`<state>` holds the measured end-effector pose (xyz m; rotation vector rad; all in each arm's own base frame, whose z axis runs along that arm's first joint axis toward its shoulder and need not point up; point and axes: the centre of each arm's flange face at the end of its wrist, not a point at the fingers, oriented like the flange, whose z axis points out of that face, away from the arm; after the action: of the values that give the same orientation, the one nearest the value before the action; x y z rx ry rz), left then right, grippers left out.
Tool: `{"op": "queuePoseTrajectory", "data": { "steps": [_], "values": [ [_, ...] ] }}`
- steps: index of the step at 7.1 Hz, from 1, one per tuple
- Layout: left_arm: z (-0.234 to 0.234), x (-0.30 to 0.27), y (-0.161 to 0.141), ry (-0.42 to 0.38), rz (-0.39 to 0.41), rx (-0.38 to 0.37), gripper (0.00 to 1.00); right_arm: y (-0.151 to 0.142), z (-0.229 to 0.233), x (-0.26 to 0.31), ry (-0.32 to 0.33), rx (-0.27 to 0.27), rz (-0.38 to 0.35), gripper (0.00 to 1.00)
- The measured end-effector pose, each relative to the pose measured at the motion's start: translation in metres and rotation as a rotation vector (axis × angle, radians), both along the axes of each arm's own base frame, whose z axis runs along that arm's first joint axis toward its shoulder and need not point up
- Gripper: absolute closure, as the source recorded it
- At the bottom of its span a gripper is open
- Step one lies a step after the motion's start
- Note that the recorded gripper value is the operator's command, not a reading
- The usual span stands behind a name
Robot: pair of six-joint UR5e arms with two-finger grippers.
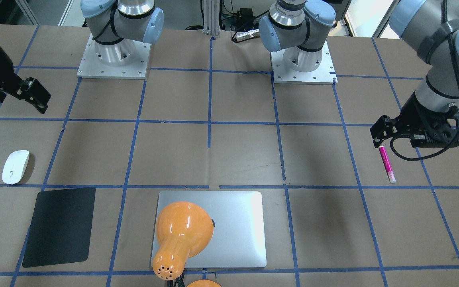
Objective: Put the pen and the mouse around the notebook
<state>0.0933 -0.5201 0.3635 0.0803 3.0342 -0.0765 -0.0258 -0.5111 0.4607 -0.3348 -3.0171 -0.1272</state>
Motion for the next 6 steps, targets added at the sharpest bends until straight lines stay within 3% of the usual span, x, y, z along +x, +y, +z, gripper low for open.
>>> {"op": "queuePoseTrajectory", "data": {
  "steps": [3,6],
  "values": [
    [-0.109,0.088,0.043,0.042,-0.065,0.005,0.00,-0.024,-0.037,-0.088,-0.011,0.004,0.032,0.00],
    [-0.171,0.106,0.050,0.107,-0.031,0.066,0.00,-0.037,-0.093,-0.155,0.004,-0.035,0.130,0.00]
  ]
}}
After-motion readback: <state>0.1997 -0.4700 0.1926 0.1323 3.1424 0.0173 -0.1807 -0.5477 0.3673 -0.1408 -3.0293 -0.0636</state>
